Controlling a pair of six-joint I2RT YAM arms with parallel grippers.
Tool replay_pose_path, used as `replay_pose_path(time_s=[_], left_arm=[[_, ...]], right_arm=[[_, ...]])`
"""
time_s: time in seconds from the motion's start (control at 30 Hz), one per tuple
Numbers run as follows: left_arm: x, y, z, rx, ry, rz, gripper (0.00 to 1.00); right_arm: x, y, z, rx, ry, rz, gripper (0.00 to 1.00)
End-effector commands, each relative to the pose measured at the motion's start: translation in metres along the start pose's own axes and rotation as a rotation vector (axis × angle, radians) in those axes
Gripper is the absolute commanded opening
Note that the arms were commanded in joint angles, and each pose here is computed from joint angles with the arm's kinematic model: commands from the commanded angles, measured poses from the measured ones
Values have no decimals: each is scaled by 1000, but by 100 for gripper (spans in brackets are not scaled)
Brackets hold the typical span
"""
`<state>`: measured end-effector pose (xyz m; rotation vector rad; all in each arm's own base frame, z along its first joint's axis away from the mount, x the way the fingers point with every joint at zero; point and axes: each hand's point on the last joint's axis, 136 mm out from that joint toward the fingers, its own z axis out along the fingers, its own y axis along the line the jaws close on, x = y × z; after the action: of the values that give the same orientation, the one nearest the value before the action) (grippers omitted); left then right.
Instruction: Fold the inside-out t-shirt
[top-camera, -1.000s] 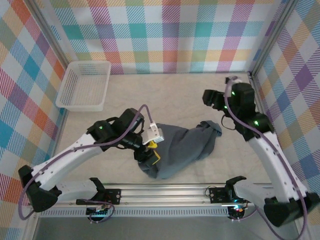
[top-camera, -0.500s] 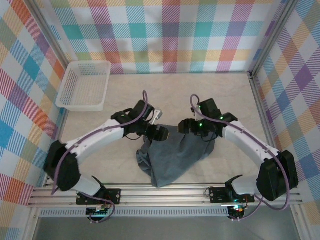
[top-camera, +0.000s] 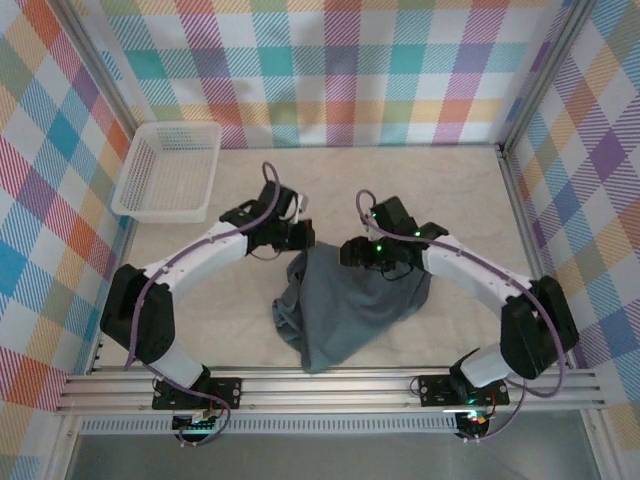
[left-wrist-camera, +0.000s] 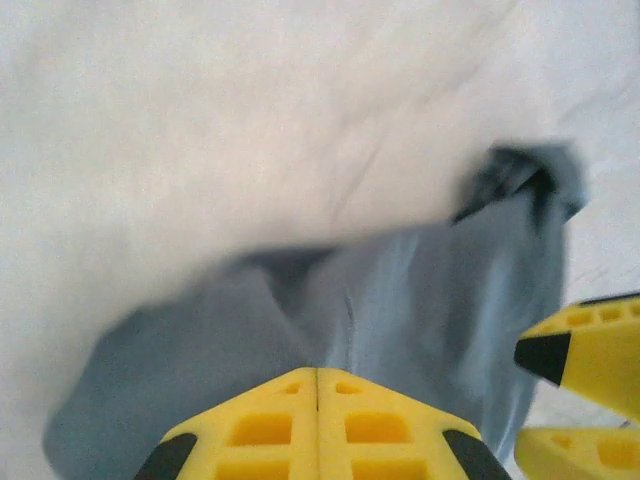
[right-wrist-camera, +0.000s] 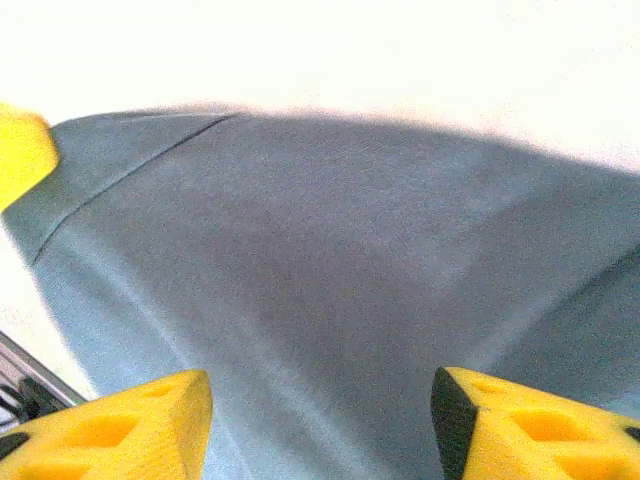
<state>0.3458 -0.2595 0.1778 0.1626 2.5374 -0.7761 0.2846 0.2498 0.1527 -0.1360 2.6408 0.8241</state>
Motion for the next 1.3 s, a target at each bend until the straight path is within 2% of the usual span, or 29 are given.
replay_pose_path(time_s=[0.0, 0.1, 0.17, 0.27, 0.37, 0.47, 0.5, 0.53, 0.57, 0.63, 0.7, 0.73, 0.8, 0.9, 1.03, 1.1, 1.2, 1.23, 1.27], left_arm=[[-78, -65, -82, 157, -267, 215, 0], [-86, -89, -114, 204, -299, 282, 0], [-70, -101, -122, 239, -281, 356, 0], [-5, -112, -106, 277, -131, 503, 0], [70, -85, -74, 221, 73, 516, 0], [130, -68, -70, 224, 192, 532, 0], [148, -72, -74, 272, 228, 554, 7], [161, -74, -79, 303, 253, 579, 22], [161, -73, -82, 290, 239, 591, 34], [141, -69, -88, 215, 137, 597, 54], [106, -66, -97, 125, -4, 580, 63], [86, -61, -101, 75, -66, 533, 64], [56, -44, -103, 5, -118, 392, 64], [31, 6, -90, -133, -82, 127, 62], [32, 70, -64, -290, 13, -148, 62], [34, 77, -50, -268, 31, -202, 64], [36, 53, -26, -91, 93, -205, 70], [37, 40, -19, -23, 117, -197, 71], [39, 30, -14, 30, 133, -187, 71]], right_arm=[[-46, 17, -61, 14, -235, -69, 66], [-62, 15, -100, 41, -366, -81, 70], [-67, 10, -120, 75, -434, -90, 73], [-67, -5, -141, 142, -510, -79, 76], [-63, -20, -152, 186, -540, -58, 77], [-58, -27, -151, 202, -517, -56, 78], [-57, -28, -149, 205, -505, -58, 78], [-56, -28, -146, 205, -492, -63, 79], [-56, -28, -142, 203, -478, -65, 79], [-56, -26, -131, 183, -443, -66, 79], [-56, -19, -116, 140, -391, -66, 77], [-54, -13, -107, 104, -348, -64, 74], [-48, 0, -87, 20, -258, -47, 72], [-28, 20, -47, -84, -116, -21, 70], [5, 42, 3, -81, 34, -87, 74], [13, 51, 25, -82, 75, -100, 76], [18, 50, 56, -40, 110, -87, 75], [18, 44, 65, -8, 116, -84, 73], [19, 40, 72, 17, 124, -84, 67]])
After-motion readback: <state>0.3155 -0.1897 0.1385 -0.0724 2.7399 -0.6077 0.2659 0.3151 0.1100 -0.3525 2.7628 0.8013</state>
